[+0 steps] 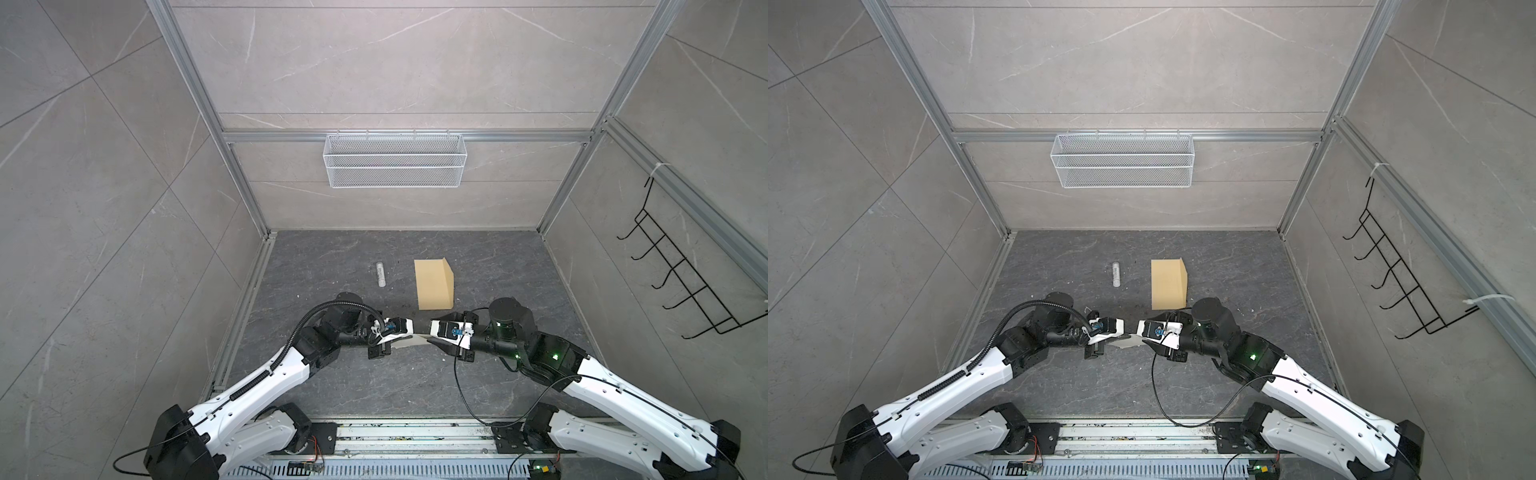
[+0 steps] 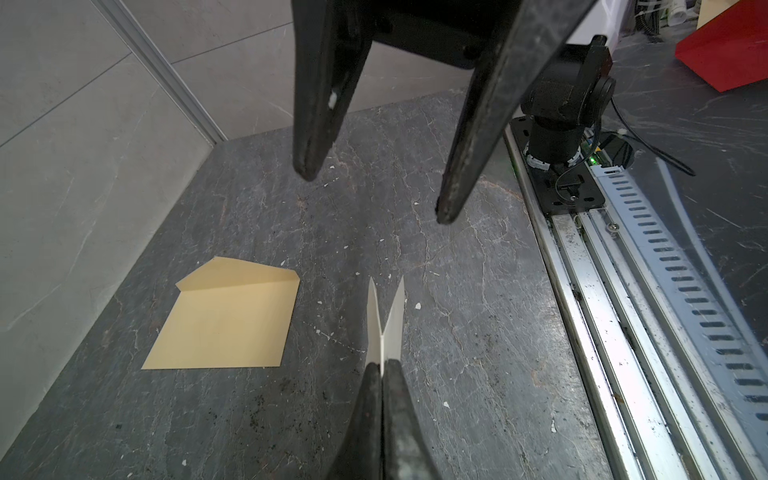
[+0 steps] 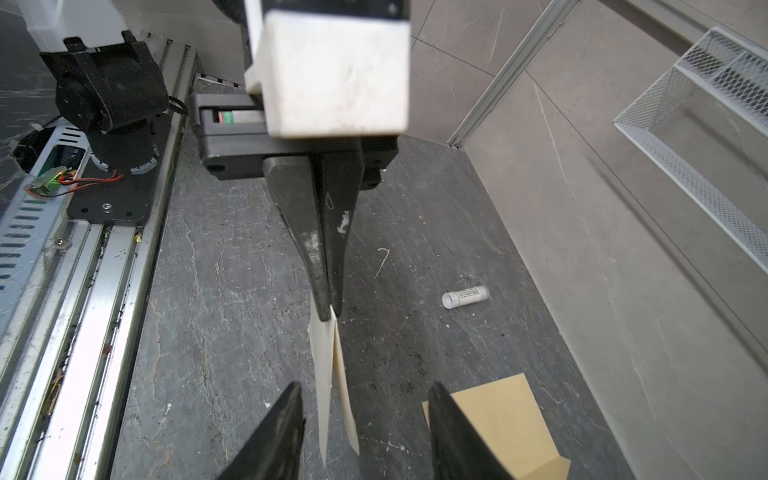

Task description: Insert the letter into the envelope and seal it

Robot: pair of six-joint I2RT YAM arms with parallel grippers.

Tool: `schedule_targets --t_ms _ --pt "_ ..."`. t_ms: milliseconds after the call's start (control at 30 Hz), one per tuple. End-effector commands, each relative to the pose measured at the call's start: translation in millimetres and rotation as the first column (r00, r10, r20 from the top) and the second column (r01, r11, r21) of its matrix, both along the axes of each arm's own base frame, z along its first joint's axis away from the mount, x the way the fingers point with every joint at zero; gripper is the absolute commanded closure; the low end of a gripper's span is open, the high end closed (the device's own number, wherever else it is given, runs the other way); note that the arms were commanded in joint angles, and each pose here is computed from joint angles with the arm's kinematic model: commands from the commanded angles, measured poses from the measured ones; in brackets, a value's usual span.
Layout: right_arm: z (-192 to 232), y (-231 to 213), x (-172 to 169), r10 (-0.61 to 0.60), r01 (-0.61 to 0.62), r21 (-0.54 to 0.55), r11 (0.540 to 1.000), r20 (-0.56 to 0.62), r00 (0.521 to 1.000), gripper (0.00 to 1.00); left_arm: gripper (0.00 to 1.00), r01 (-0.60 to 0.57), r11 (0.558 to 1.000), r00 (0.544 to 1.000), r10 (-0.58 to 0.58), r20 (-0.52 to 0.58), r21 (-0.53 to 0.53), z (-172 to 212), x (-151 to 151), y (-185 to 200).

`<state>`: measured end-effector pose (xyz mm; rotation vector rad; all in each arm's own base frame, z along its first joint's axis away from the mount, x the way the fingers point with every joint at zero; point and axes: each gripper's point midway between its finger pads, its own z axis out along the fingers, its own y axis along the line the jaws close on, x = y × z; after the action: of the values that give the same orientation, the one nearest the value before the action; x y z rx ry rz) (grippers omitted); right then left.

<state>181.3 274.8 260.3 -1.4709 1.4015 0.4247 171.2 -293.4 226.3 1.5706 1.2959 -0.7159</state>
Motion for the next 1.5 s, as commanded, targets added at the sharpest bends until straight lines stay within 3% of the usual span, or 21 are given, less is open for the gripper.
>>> schedule_targets --t_ms 0,400,1000,1367,1467 --pt "-4 11 -1 0.033 -0.033 0.002 0.999 -0.044 0.999 0.53 1.00 0.033 0.998 0.998 -0.029 0.062 -0.061 21 -3 -3" --pt "-14 24 7 0.046 -0.047 -0.015 0.999 -0.075 0.996 0.65 1.00 0.048 0.996 0.996 -0.043 0.072 -0.074 24 -7 -2" --pt "-17 27 8 0.057 -0.059 -0.023 0.998 -0.076 0.995 1.00 1.00 0.059 0.996 0.996 -0.055 0.070 -0.067 22 -6 -5" --pt "-12 25 5 0.064 -0.065 -0.014 0.998 -0.050 0.997 1.00 1.00 0.042 0.998 0.997 -0.038 0.069 -0.048 16 -4 -3" --pt "-9 23 4 0.064 -0.064 -0.004 0.998 -0.039 0.997 1.00 0.94 0.024 0.999 0.997 -0.021 0.079 -0.042 14 -3 0"
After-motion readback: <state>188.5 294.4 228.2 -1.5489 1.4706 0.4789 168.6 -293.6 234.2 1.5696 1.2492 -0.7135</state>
